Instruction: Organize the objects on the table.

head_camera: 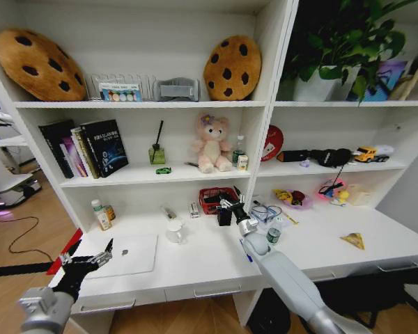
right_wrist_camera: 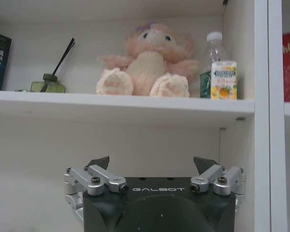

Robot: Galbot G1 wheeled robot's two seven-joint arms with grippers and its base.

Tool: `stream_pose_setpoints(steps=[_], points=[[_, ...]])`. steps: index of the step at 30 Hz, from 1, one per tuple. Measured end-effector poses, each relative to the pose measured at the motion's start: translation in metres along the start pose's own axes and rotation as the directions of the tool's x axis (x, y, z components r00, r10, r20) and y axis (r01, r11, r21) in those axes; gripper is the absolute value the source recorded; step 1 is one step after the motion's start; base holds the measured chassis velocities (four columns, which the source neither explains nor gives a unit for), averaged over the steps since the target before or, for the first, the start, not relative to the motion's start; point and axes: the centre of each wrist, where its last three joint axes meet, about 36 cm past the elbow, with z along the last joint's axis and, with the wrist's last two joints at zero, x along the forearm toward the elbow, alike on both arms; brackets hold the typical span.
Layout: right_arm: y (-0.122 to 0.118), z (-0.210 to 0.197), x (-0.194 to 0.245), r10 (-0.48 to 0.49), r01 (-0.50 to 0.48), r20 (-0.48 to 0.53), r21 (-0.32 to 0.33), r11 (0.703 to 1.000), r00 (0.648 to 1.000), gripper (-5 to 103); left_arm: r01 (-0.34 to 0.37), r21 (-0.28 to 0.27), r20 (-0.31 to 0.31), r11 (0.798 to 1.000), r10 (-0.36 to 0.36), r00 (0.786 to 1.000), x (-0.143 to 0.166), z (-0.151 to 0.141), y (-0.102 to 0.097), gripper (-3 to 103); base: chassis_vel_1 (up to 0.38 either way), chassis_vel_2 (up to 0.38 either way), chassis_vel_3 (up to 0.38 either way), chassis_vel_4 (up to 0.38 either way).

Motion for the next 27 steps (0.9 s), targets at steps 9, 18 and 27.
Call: stream_pose_setpoints(steps=[9, 18, 27], points=[[0.014, -0.011, 0.047, -0.022, 0.019, -0.064, -0.048, 0.999, 0.998, 100, 0.000, 0.000, 0.000, 1.000, 0.000, 1.000, 0.000, 0.000, 0.000, 100, 0.000, 0.000, 0.000, 0.000], [0.049, -0.035, 0.034, 0.040, -0.070, -0.185, -0.159, 0.985, 0.982, 100, 0.000, 0.000, 0.000, 1.000, 0.000, 1.000, 0.000, 0.000, 0.000, 100, 0.000, 0.000, 0.000, 0.000], [-0.030, -0.070, -0.005, 0.009, 0.005, -0.164, 0.084, 0.996, 0.986, 100, 0.000, 0.000, 0.000, 1.000, 0.000, 1.000, 0.000, 0.000, 0.000, 100, 0.000, 0.000, 0.000, 0.000]])
